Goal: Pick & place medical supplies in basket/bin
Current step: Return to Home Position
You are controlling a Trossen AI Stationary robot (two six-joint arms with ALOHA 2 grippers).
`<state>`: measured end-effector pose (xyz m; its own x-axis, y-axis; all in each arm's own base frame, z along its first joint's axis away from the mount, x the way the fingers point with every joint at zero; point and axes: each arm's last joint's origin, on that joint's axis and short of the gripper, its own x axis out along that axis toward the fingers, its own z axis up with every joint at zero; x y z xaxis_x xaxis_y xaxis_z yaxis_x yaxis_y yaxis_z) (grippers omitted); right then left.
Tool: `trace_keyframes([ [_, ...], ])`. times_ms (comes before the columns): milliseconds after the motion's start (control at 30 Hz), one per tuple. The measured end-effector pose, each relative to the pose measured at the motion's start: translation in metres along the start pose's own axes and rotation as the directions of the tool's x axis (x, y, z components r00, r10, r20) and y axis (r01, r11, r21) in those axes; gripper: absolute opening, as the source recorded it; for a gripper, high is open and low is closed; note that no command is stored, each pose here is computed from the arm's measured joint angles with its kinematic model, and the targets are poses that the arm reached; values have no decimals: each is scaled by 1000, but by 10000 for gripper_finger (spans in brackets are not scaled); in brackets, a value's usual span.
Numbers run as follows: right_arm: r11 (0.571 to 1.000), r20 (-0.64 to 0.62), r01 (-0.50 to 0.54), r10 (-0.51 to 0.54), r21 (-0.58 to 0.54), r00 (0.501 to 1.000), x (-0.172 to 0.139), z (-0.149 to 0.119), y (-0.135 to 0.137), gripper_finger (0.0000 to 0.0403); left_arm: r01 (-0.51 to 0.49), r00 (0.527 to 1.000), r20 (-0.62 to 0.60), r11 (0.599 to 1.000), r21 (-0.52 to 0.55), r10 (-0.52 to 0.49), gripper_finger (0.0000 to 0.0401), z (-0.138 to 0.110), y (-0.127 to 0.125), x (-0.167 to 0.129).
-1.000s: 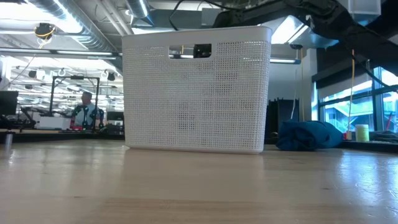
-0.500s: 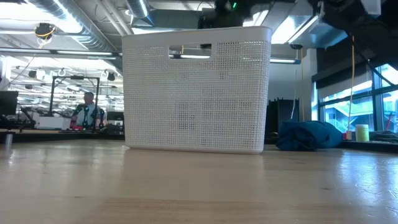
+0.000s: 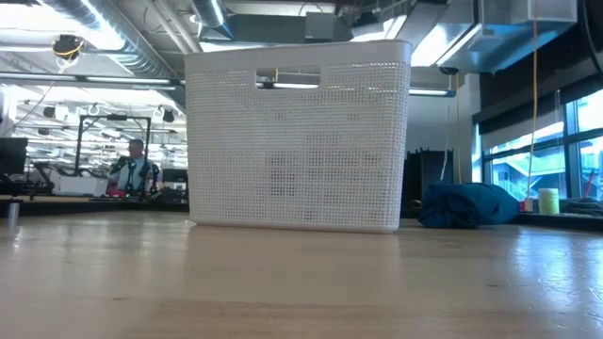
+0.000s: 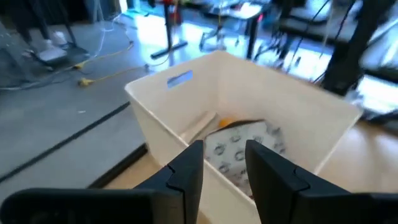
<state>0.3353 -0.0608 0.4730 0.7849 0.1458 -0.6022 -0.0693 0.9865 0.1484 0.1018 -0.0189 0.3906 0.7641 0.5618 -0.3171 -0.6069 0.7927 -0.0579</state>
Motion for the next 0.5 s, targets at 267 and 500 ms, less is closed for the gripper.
trace_keyframes([
  [267, 990, 96, -108, 117, -95, 988, -11, 7, 66, 189, 378, 924, 88, 923, -72, -372, 114, -50, 12, 1],
  [500, 997, 56, -57, 59, -46, 997, 47, -19, 98, 189, 609, 767, 275, 792, -30, -579, 113, -68, 23, -4],
])
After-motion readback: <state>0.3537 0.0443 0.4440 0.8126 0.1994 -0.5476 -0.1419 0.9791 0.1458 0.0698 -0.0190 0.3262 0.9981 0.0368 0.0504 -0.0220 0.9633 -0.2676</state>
